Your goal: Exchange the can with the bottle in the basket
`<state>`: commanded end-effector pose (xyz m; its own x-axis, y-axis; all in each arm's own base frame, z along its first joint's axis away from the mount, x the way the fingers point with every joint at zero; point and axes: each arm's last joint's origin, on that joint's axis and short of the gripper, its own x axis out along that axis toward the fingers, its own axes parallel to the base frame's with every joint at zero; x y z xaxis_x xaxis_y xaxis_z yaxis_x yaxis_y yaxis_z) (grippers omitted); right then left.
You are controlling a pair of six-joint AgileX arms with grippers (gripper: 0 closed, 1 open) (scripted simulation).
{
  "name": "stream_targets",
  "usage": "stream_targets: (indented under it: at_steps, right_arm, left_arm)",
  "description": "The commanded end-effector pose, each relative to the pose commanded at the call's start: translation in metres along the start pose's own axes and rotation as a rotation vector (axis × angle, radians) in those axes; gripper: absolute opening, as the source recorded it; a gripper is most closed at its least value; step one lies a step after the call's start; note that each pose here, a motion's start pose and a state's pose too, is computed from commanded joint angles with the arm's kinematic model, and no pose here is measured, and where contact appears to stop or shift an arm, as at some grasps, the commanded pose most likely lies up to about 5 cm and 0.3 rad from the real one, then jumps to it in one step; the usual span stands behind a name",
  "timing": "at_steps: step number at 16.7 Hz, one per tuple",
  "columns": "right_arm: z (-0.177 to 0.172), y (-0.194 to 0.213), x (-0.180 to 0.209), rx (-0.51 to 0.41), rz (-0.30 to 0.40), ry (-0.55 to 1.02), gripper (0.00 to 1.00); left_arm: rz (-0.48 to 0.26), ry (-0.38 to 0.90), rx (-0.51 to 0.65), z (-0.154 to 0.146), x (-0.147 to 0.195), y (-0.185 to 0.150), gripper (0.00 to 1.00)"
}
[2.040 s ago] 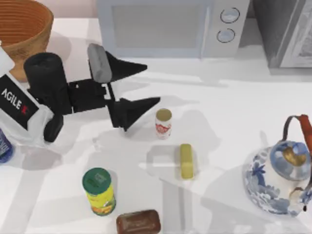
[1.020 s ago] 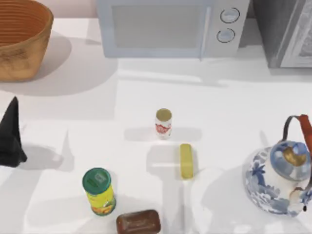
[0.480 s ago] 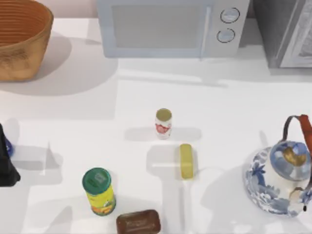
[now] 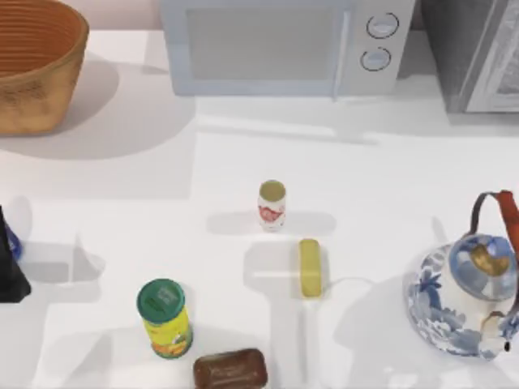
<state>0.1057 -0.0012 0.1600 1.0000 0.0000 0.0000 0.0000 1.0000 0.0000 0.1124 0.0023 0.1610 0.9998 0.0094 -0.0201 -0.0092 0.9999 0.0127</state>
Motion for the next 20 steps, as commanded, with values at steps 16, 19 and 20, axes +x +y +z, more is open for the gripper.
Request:
stream_targets:
  at_steps: [16, 19, 20]
  right_arm:
    - [0.000, 0.000, 0.000, 0.000, 0.000, 0.000, 1.00]
    - [0.000, 0.000, 0.000, 0.000, 0.000, 0.000, 1.00]
    - [0.000, 0.000, 0.000, 0.000, 0.000, 0.000, 1.00]
  left_arm:
    - [-0.032, 0.352, -0.005, -0.054, 0.057, 0.039, 1.00]
    - [-0.032, 0.368, -0.011, -0.058, 0.056, 0.040, 1.00]
    - [-0.032, 0.368, -0.011, -0.058, 0.056, 0.040, 1.00]
